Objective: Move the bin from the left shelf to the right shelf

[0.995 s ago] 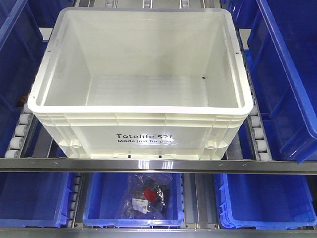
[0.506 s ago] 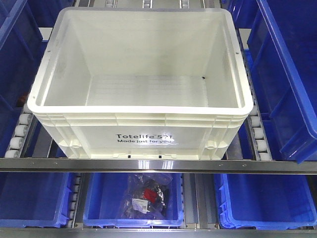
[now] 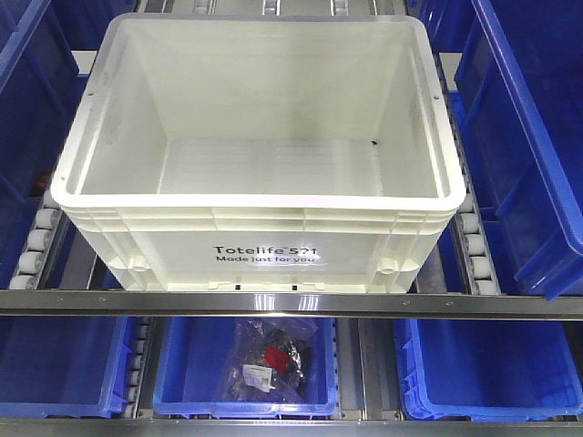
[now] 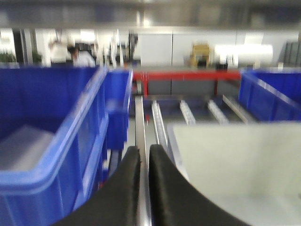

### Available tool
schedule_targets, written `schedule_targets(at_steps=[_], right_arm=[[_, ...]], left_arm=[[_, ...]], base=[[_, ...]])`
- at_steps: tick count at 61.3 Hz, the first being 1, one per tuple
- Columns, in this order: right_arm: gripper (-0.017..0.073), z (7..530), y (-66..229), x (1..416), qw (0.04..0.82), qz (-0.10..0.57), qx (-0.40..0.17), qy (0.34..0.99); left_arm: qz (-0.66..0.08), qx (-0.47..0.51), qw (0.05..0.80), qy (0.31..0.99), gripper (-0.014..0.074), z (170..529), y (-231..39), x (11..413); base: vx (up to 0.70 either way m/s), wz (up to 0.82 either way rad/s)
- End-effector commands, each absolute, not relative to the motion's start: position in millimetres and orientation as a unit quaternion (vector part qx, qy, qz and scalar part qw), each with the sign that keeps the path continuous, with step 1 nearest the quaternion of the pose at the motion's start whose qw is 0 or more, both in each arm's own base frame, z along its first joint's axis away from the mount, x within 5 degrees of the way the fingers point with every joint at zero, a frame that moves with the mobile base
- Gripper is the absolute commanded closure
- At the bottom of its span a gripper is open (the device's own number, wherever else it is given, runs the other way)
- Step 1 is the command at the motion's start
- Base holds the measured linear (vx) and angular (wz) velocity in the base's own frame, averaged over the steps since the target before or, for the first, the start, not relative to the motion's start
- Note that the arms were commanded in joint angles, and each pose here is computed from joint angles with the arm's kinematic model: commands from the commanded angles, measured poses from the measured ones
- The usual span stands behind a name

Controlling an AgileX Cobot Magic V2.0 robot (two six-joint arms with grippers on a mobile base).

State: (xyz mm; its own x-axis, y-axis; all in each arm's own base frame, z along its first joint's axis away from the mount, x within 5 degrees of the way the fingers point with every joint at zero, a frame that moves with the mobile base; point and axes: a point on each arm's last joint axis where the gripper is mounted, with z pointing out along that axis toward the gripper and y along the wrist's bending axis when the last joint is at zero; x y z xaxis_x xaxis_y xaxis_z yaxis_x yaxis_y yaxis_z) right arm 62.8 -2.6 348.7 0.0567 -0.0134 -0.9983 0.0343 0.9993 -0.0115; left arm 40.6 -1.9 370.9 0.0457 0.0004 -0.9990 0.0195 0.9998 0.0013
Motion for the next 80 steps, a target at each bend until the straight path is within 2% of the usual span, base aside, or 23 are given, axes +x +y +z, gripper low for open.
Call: schedule_targets(at_steps=[1,6,16,23,30,43,52,61,69,80], right_arm=[[0.0568,356.1,-3.3,72.2,0.724,-0.024,0.005,0.689],[0.0568,349.5,-3.7,77.9,0.698,-0.024,0.007,0.716],[0.0566,339.6,-4.4,86.1,0.656,-0.025,0.008,0.754],[0.0526,335.9,-4.5,92.6,0.634,-0.023,0.01,0.773],[0.0393,341.8,-3.8,99.9,0.621,-0.017,0.01,0.784],[0.0031,357.4,3.1,116.2,0.585,0.011,-0.02,0.81],[-0.0096,363.9,13.4,135.0,0.55,0.044,-0.063,0.832],[-0.0096,366.5,36.7,157.8,0.495,0.071,-0.137,0.855],[-0.0071,365.0,54.8,182.7,0.444,0.06,-0.172,0.878],[-0.0057,367.1,67.7,223.7,0.41,0.024,-0.145,0.9]], left_arm=[[-0.015,0.006,0.712,0.702,0.0555,376.8,-2.5,52.1],[-0.016,0.006,0.681,0.732,0.0555,367.3,-2.7,59.7],[-0.016,0.006,0.663,0.749,0.0554,356.1,-2.8,66.0],[-0.016,0.006,0.656,0.754,0.0524,355.1,-2.8,69.6],[-0.016,0.006,0.643,0.765,0.0416,353.1,-2.9,77.3],[-0.005,0.025,0.602,0.798,0.0109,351.4,-3.5,96.8],[-0.025,0.055,0.569,0.82,0.0006,365.5,-11.3,112.9],[-0.038,0.125,0.536,0.834,-0.0001,370.7,-27.5,135.8],[-0.041,0.139,0.496,0.856,0.0,374.1,-35.2,161.6],[-0.036,0.131,0.451,0.882,0.0,381.8,-42.9,209.8]], base=[[0.0,0.0],[0.0,0.0],[0.0,0.0],[0.0,0.0],[0.0,0.0],[0.0,0.0],[0.0,0.0],[0.0,0.0],[0.0,0.0],[0.0,0.0]])
